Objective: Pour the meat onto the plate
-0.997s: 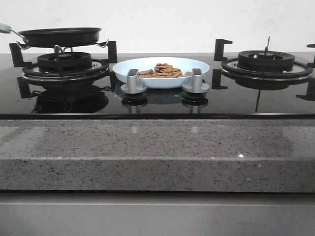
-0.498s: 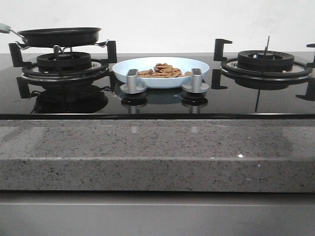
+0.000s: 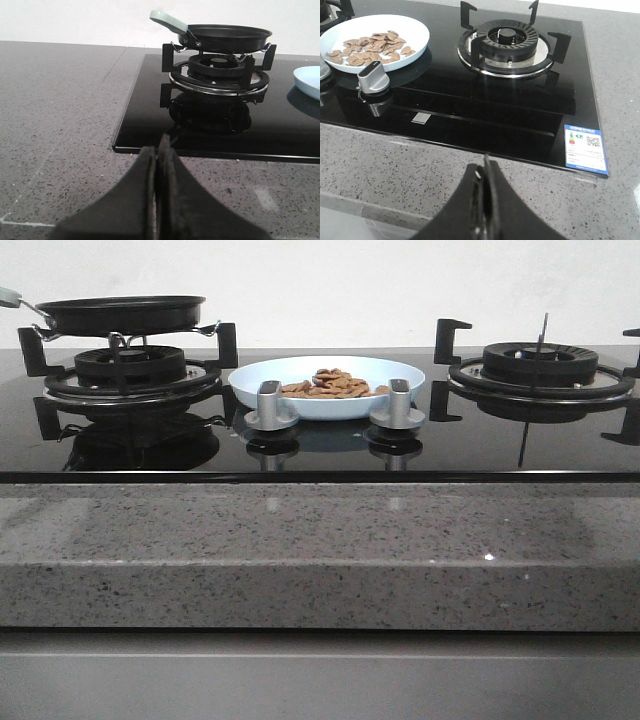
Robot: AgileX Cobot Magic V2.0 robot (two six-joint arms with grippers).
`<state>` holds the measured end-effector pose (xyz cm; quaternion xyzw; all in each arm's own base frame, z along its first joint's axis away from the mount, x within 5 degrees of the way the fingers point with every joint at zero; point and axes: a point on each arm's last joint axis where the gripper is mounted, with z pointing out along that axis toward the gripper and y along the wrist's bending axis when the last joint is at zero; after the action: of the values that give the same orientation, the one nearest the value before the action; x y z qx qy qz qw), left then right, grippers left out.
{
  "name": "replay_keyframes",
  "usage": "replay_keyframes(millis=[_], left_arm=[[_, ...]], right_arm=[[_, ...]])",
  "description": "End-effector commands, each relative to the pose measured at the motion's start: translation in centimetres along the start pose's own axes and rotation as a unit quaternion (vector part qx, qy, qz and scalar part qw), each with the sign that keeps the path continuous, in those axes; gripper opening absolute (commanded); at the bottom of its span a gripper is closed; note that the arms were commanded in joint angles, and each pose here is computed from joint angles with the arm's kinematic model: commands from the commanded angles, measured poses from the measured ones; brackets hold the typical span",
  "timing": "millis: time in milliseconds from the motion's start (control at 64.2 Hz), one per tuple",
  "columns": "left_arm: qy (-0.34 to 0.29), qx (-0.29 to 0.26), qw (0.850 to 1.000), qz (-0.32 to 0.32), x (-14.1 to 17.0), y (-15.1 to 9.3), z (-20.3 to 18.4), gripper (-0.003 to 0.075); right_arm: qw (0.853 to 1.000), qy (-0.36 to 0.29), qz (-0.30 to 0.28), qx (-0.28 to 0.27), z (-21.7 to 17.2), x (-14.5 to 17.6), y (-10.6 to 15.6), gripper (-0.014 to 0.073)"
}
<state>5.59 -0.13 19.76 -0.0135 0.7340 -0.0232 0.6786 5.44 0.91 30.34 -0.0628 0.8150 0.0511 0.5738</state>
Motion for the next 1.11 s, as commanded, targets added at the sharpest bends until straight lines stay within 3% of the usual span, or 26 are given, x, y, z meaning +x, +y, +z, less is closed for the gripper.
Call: replay_keyframes(millis=[0,156,265,498,779,1090], left_arm=[[-0.049,0.004,0.999,-0.006,-0.7,0.0,-0.1,-0.0020],[-0.049,0.004,0.999,-0.006,-0.7,0.0,-0.1,-0.0020],[-0.049,0.004,0.999,-0.006,-0.7,0.0,-0.1,-0.0020],[-0.049,0.004,0.999,-0.006,-0.7,0.0,-0.1,-0.0020],[-0.049,0.004,0.999,-0.006,-0.7,0.0,-0.1,-0.0020],[-0.049,0.004,0.999,-0.006,-0.7,0.0,-0.1,-0.0020]], right_arm=[[0.999,-0.050,-0.004,0.004,-0.3,-1.5,-0.1,-0.0059],[0.998,-0.063,-0.001,0.002,-0.1,-1.5,0.0,-0.0059],[0.993,-0.119,0.002,0.012,0.7,-0.9,-0.2,-0.0059],[0.973,-0.218,0.019,0.068,2.4,3.9,-1.0,-0.0059],[0.974,-0.208,0.042,0.073,3.3,8.9,-1.0,-0.0059],[0.979,-0.184,0.043,0.072,3.4,9.7,-1.0,-0.0059]])
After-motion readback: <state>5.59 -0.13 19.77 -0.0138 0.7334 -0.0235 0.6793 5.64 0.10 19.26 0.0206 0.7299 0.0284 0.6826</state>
